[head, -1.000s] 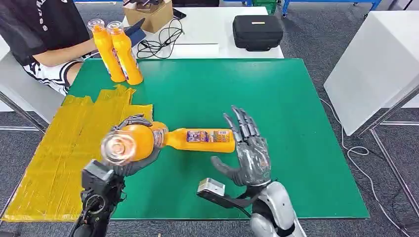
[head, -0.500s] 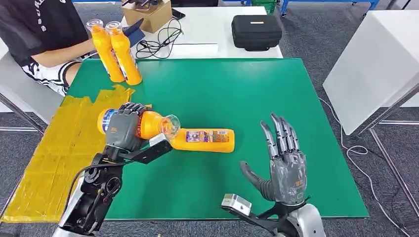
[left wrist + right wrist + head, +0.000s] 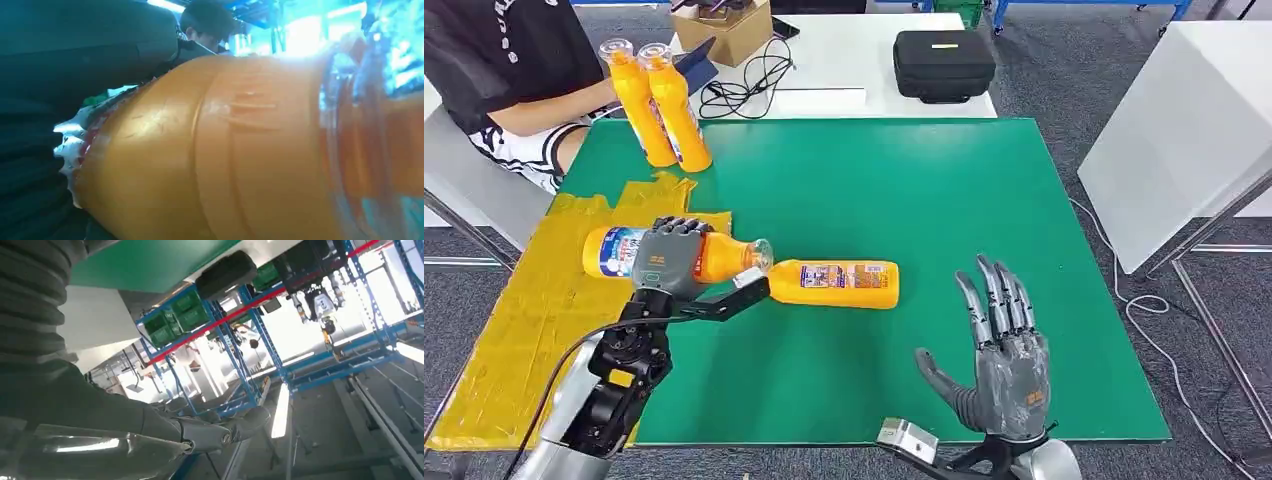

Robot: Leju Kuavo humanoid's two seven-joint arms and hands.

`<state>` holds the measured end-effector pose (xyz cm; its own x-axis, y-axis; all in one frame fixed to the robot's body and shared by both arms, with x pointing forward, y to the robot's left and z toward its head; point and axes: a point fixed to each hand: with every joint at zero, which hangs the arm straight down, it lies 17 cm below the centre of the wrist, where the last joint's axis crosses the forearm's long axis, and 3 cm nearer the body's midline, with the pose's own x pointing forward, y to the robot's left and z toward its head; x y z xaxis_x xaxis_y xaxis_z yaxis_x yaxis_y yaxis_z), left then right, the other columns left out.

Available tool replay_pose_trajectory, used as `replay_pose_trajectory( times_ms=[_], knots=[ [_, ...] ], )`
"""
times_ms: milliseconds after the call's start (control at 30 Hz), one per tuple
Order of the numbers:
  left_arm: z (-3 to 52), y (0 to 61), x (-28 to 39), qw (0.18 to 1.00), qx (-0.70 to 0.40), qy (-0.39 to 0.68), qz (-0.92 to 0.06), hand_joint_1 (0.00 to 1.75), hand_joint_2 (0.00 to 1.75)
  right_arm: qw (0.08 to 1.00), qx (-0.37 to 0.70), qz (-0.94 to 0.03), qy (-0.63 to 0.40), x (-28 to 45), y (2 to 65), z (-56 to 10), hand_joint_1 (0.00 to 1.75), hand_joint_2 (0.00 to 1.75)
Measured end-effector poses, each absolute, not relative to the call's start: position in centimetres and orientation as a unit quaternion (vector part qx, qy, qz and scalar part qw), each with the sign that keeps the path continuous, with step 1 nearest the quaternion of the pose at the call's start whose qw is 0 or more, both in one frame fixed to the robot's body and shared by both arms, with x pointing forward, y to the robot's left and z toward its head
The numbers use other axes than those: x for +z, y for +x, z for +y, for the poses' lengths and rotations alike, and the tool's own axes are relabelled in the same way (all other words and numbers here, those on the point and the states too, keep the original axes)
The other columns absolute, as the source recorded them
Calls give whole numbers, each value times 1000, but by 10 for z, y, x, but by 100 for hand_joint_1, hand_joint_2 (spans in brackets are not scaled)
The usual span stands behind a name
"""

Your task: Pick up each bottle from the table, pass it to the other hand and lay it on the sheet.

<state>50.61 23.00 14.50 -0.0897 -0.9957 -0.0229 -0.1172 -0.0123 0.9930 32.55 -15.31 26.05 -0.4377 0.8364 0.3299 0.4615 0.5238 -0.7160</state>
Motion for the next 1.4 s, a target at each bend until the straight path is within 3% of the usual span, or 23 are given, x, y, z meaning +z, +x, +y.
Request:
replay_pose_trajectory(
  times_ms=[1033,1067,1100,1400],
  knots=[
    [320,498,93,533,-470,549,-440,175,175,386,311,-785,-371,234,327,-137,0,175],
    [322,497,91,534,-470,549,-438,136,175,387,312,-785,-370,233,327,-136,0,175],
    [323,497,89,537,-470,548,-436,2,175,389,312,-784,-369,233,327,-136,0,175],
    [322,493,74,548,-478,541,-422,0,175,393,312,-784,-366,233,328,-134,0,175]
  ],
)
